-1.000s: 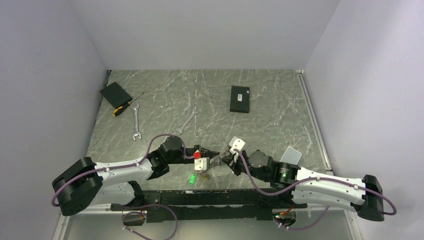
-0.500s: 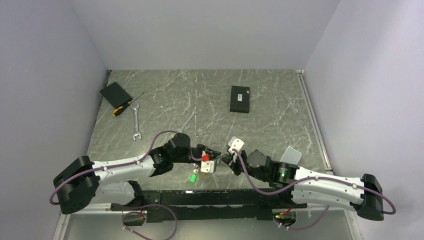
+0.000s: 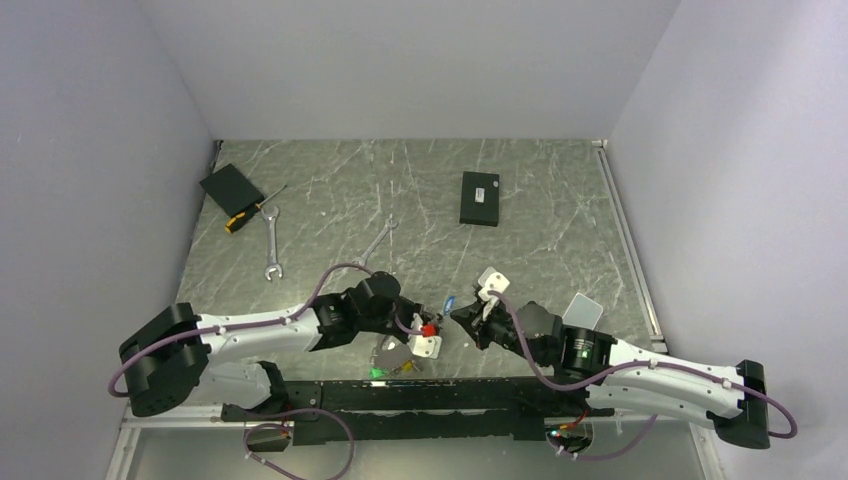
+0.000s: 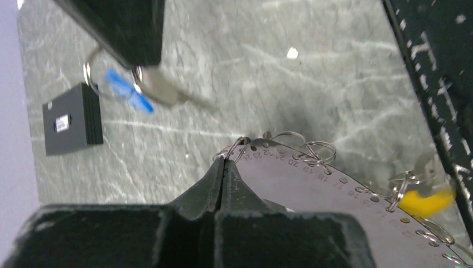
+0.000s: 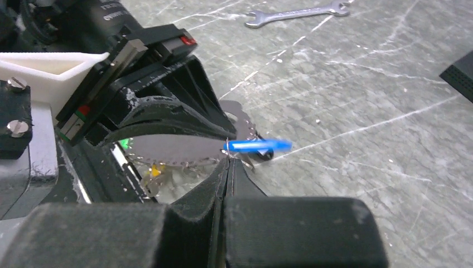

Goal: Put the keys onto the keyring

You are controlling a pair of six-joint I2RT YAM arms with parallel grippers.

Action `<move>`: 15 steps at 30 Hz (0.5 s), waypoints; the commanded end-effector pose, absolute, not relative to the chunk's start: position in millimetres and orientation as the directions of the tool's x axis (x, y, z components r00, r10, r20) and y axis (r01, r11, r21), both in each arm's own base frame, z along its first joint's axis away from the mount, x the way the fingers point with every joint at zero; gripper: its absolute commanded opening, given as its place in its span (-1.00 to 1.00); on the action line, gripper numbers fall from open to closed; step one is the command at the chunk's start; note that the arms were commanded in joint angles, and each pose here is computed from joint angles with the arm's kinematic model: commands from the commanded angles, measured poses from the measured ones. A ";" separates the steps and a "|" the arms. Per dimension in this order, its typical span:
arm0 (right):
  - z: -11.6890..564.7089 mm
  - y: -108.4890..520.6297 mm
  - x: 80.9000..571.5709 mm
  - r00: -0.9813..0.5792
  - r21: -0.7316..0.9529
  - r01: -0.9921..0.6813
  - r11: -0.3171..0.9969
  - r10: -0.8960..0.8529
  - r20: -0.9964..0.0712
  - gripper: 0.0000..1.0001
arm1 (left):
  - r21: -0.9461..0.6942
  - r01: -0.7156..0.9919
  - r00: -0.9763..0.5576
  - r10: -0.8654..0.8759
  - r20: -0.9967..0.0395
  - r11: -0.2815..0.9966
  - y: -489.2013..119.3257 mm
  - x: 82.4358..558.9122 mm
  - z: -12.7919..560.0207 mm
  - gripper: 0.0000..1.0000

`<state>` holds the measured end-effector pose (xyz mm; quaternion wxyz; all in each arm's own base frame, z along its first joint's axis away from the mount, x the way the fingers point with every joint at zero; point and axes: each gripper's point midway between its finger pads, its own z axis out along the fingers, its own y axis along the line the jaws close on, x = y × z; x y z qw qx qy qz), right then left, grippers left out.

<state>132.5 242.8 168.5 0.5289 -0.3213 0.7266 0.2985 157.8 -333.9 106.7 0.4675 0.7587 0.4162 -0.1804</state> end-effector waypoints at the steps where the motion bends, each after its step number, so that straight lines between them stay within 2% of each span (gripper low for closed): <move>1: 175.2 235.4 143.3 -0.253 0.117 -0.720 0.684 -0.102 -0.962 -1.00 | 0.607 0.769 0.605 0.532 -0.592 -0.199 -315.3 169.1 110.9 -1.00; 6: 173.8 228.7 157.1 -0.228 0.065 -0.668 0.741 -0.121 -0.966 -1.00 | 0.545 0.813 0.559 0.542 -0.628 -0.207 -307.1 156.3 96.2 -1.00; 10: 172.2 229.6 164.5 -0.207 0.036 -0.646 0.762 -0.131 -0.969 -1.00 | 0.491 0.871 0.426 0.538 -0.728 -0.026 -312.1 164.5 88.0 -1.00; 15: 169.0 233.9 166.1 -0.203 0.030 -0.649 0.761 -0.134 -0.970 -1.00 | 0.406 0.914 0.329 0.543 -0.773 0.025 -313.1 158.7 63.5 -1.00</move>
